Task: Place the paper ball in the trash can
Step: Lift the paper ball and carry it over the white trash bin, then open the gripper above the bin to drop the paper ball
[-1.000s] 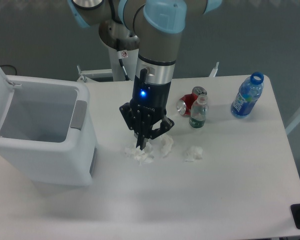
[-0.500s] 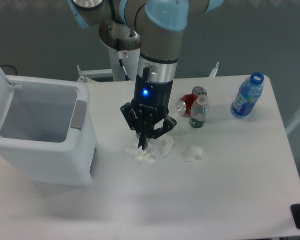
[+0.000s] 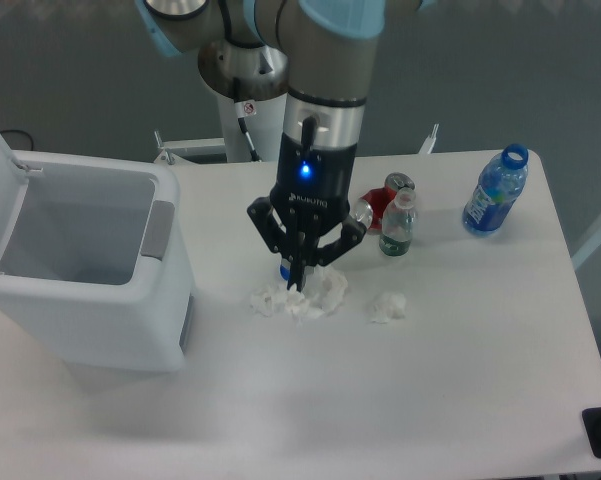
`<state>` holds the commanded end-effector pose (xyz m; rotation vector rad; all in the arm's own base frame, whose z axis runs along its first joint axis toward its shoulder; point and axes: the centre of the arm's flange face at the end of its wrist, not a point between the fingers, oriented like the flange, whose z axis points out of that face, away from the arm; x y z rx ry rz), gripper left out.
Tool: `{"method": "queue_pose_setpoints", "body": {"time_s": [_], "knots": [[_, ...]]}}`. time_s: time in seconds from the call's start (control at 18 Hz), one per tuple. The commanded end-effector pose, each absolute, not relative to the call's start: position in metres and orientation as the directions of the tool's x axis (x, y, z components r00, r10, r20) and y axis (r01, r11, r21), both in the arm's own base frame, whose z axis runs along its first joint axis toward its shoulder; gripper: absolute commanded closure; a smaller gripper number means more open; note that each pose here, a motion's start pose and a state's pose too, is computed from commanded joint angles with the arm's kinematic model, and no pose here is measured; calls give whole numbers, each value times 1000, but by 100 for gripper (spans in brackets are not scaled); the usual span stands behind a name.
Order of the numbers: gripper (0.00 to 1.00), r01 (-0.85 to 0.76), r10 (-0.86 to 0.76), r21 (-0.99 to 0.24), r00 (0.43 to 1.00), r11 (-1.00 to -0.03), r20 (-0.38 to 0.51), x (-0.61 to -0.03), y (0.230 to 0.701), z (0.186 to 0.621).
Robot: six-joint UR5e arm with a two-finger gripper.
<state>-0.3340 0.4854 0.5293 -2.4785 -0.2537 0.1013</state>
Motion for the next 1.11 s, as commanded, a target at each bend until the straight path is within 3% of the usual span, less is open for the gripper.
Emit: {"method": "queue_pose_setpoints", "body": {"time_s": [0.5,1.11], "knots": [[100,125,161,-668,987,-734,8,-270,485,572],[100,-20,-62,-641,997,-768,43,-140,512,548]]}}
